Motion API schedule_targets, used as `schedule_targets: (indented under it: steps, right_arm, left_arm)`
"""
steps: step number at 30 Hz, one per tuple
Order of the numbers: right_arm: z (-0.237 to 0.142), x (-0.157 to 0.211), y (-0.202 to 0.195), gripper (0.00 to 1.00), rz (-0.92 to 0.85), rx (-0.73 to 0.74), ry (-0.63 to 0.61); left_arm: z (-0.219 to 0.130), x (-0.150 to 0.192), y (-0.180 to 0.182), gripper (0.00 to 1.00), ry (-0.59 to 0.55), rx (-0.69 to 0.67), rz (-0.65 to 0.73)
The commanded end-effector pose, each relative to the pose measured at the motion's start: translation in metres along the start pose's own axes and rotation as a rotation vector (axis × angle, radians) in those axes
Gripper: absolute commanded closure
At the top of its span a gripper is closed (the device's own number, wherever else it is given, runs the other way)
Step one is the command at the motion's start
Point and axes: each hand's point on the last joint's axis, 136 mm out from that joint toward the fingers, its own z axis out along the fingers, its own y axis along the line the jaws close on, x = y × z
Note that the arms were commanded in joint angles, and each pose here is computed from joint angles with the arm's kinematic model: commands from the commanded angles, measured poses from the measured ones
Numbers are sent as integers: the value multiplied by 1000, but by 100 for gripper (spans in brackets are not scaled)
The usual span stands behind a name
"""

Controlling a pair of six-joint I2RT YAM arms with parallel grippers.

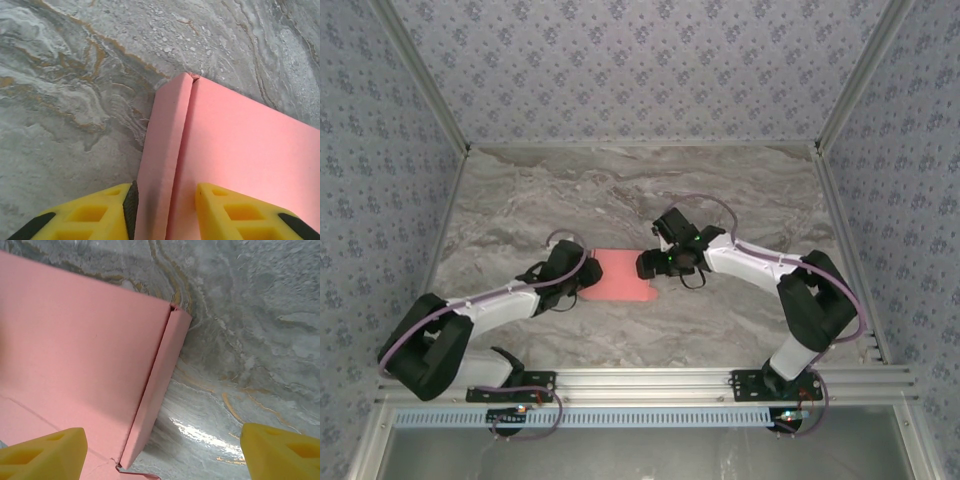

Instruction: Fold the paper box

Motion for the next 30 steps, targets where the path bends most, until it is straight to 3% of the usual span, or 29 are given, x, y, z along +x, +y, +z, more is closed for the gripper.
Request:
schedule_targets:
  steps: [1,8,12,18,22,24,27,30]
  right_arm:
    - [-11,-3,10,16,-89,-79,-52]
    - [-48,-11,-9,10,-428,40,-353]
    - [-59,-19,-25,10,-466,145,-408]
    - [-60,-7,3,9,-626,-11,-455]
    - [-66,33,37,7,-1037,-155,-521]
    - [-74,41,47,6,-1209,-158,-587]
    - [-80,41,47,5,-1313,-131,-597]
    - [-86,33,39,5,-1281,-115,-577]
  left_arm:
    - [2,43,37,65,173,-116,61]
    - [-4,37,32,71,169,-107,87]
    - [-2,43,32,72,221,-100,67]
    - [0,54,19,77,350,-62,-20]
    - [2,59,22,83,426,-125,-35]
    - [3,60,24,86,450,-154,-43]
    - [4,64,25,86,477,-162,-62]
    - [6,69,25,87,513,-156,-78]
